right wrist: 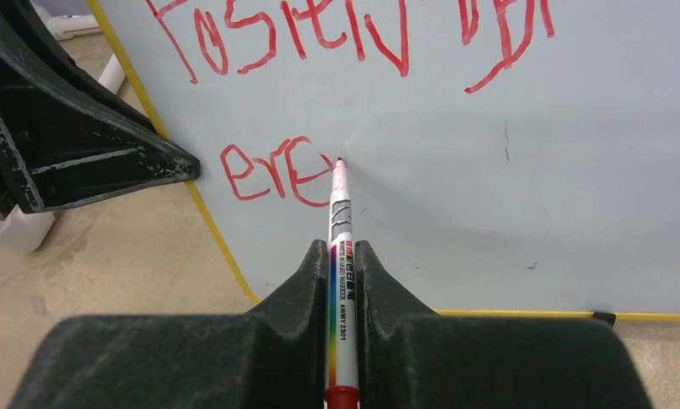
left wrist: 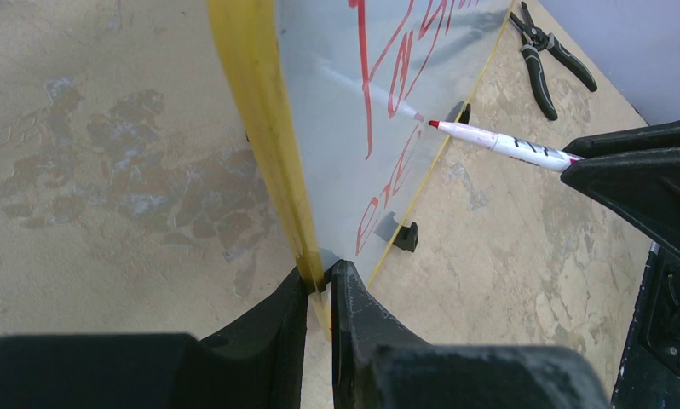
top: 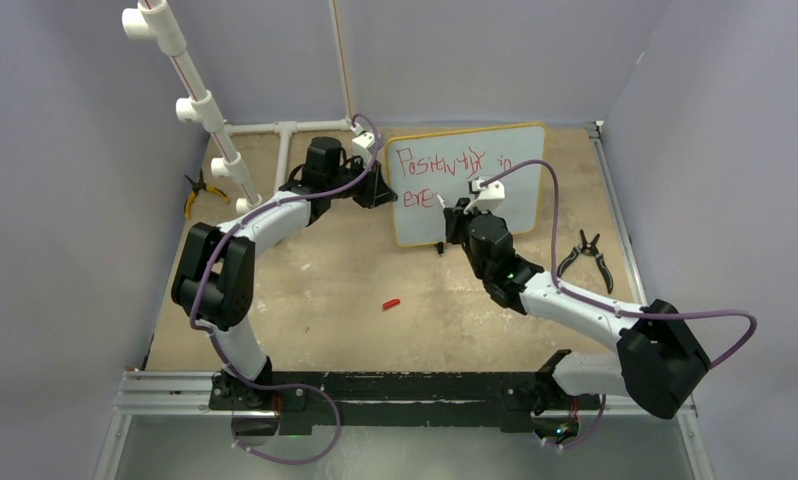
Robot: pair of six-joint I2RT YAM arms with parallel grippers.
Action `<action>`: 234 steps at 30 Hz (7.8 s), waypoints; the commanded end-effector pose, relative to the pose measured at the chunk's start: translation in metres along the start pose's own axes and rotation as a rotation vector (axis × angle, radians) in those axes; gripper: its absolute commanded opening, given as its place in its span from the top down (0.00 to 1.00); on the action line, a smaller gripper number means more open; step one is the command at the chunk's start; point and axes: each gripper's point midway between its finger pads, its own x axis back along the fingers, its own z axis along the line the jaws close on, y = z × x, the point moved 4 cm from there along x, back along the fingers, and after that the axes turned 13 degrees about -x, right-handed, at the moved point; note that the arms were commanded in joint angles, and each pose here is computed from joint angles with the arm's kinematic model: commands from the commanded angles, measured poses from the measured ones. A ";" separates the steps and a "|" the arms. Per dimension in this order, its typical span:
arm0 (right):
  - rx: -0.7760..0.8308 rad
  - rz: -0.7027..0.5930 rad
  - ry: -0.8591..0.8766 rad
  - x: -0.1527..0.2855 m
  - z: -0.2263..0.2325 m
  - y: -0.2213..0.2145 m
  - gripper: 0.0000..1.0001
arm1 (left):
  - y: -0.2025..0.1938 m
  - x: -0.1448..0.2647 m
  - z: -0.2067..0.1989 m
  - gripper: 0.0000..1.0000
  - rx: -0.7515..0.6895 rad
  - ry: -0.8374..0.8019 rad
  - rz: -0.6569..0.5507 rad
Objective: Write a sentence on the whiteboard
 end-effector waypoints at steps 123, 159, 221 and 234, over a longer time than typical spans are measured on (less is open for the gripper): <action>-0.047 -0.152 -0.120 0.003 -0.020 0.041 1.00 | 0.028 0.013 0.001 1.00 -0.077 0.029 -0.076; -0.064 0.081 -0.049 0.009 -0.034 -0.031 1.00 | 0.031 0.015 -0.001 1.00 -0.081 0.029 -0.085; -0.044 0.009 0.070 -0.003 -0.061 0.057 1.00 | 0.027 0.013 0.000 1.00 -0.064 0.035 -0.077; -0.078 0.080 -0.071 0.004 -0.086 0.032 1.00 | 0.027 0.013 0.000 1.00 -0.061 0.034 -0.077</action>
